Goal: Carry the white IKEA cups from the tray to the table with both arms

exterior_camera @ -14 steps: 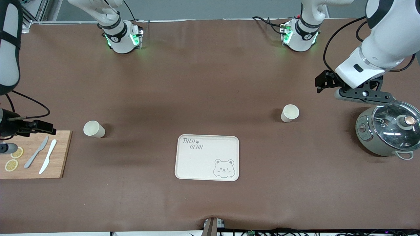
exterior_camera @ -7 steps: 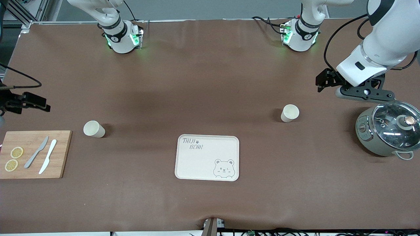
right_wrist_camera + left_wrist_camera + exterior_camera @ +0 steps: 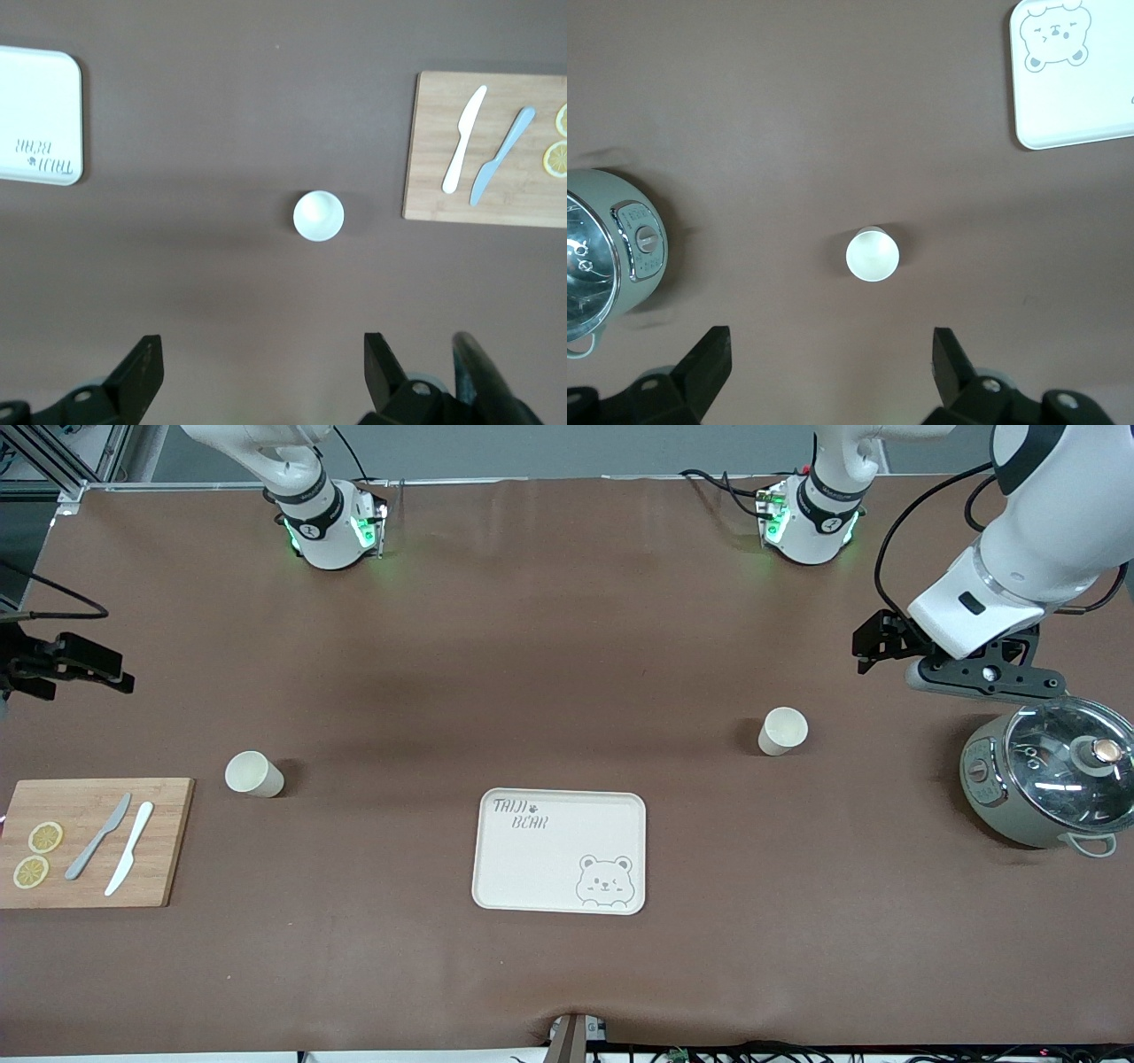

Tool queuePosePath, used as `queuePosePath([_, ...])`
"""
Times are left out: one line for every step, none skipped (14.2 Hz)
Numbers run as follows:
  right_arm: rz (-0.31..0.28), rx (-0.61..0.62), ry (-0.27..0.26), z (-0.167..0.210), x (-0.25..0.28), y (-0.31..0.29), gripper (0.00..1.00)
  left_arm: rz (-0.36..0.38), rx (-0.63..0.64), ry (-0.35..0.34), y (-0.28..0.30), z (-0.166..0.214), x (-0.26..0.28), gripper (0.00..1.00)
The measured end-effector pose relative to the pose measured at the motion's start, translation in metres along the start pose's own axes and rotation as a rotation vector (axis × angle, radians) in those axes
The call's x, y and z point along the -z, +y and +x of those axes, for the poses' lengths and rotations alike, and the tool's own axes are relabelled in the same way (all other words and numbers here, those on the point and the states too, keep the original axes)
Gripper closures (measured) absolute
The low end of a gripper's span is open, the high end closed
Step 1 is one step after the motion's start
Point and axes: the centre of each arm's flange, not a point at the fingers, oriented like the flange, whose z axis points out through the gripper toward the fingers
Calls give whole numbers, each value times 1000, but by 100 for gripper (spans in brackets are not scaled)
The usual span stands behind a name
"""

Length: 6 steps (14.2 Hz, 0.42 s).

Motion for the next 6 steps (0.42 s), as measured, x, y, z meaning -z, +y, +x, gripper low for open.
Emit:
queuePosePath([-7,-1,10,-4,-1,1,0,0,0,0,0,0,0,0])
queuePosePath([-9,-3,23,-9,-5,2,0,0,0,0,0,0,0,0])
queuePosePath([-9,-5,33,-13,-9,3,0,0,0,0,0,0,0,0])
queuePosePath([-9,-8,36,-19,-11,3,0,0,0,0,0,0,0,0])
queuePosePath([-8,-10,34,-23,-13,3,0,0,0,0,0,0,0,0])
queuePosePath([-7,-11,33,-27,-13,4,0,0,0,0,0,0,0,0])
